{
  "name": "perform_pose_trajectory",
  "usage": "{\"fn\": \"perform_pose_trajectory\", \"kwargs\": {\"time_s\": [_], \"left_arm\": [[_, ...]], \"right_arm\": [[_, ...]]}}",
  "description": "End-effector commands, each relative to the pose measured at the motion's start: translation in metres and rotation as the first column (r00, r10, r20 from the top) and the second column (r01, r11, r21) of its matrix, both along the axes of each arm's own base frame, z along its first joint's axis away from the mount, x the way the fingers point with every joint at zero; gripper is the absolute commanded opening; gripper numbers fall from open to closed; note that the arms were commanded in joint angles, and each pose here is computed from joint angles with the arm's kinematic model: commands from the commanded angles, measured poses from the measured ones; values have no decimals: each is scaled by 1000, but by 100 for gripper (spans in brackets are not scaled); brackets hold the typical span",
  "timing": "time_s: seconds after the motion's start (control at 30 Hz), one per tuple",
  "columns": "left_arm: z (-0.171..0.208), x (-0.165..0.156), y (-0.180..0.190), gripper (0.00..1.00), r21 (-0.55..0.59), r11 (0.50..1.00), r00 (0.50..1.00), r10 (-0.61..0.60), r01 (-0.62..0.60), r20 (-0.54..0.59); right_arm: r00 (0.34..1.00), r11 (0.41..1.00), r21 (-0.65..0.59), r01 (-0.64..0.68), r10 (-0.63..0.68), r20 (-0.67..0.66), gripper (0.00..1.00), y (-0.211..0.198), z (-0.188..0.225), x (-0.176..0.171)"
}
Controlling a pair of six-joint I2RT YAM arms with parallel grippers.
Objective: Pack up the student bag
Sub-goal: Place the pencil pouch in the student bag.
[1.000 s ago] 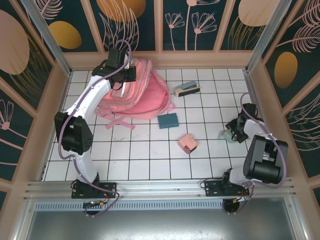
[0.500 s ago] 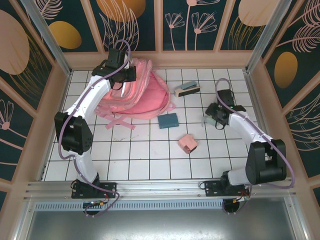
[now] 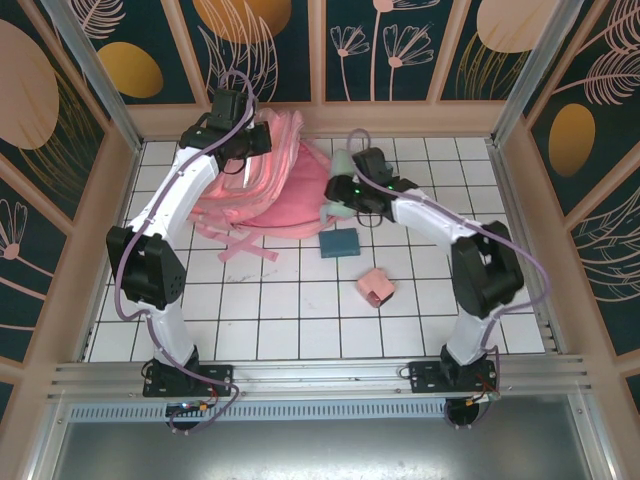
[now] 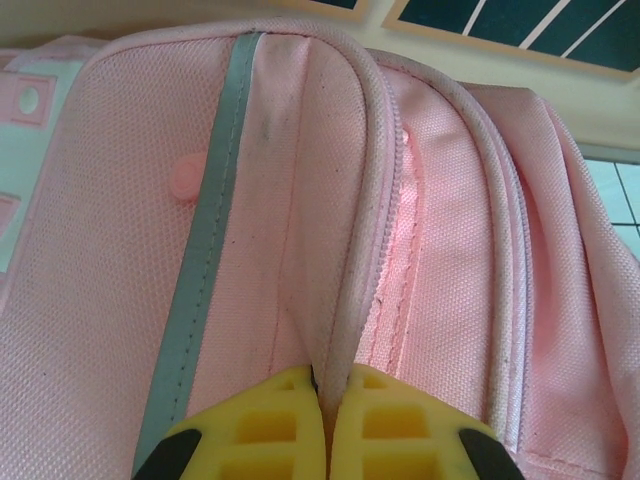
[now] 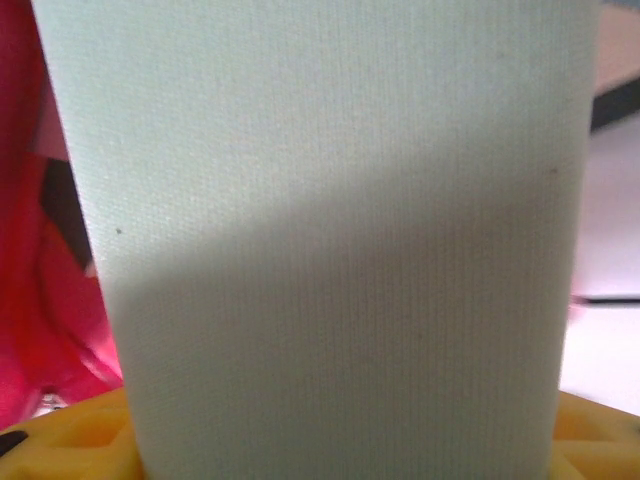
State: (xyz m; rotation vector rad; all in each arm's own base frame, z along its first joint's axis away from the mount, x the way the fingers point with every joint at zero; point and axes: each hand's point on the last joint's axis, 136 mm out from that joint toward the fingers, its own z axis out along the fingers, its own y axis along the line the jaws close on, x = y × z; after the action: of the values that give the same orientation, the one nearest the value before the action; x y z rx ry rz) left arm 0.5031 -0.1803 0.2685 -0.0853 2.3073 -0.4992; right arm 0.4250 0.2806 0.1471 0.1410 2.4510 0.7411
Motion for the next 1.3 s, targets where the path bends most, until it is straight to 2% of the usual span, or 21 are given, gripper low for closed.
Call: {"fn": "perform_pose_trajectory", "kwargs": {"time_s": [0.0, 0.13, 0.3, 0.57, 0.7, 0.77, 0.9, 0.97, 1.27], "left_arm": [[95, 3, -8, 0, -132, 991, 973, 22, 9, 229], [106, 3, -8, 0, -156, 988, 969, 34, 5, 245], [107, 1, -6, 0, -159, 987, 970, 40, -1, 240], [95, -2, -6, 0, -147, 989, 977, 34, -2, 212], [89, -3, -6, 0, -142, 990, 979, 28, 1, 203], [86, -4, -6, 0, -136, 991, 980, 24, 4, 198], [79, -4, -3, 0, -125, 992, 981, 30, -7, 190], [77, -4, 0, 0, -116, 993, 980, 44, -21, 193], [77, -4, 10, 0, -78, 995, 974, 70, -54, 217]], "right_arm": [[997, 993, 97, -74, 73, 11, 52, 50, 10, 14], [994, 994, 65, -83, 87, -69, 51, 76, -18, 28], [990, 997, 48, -63, 69, -124, 51, 87, -55, 43], [979, 988, 112, -107, 125, -164, 53, 123, -78, 67], [978, 983, 144, -113, 136, -159, 58, 133, -78, 75], [976, 981, 151, -120, 145, -164, 68, 137, -79, 77], [978, 982, 142, -122, 143, -152, 79, 135, -72, 77], [981, 982, 143, -126, 144, -127, 91, 134, -60, 79], [993, 985, 143, -101, 109, -52, 94, 114, -5, 83]]}}
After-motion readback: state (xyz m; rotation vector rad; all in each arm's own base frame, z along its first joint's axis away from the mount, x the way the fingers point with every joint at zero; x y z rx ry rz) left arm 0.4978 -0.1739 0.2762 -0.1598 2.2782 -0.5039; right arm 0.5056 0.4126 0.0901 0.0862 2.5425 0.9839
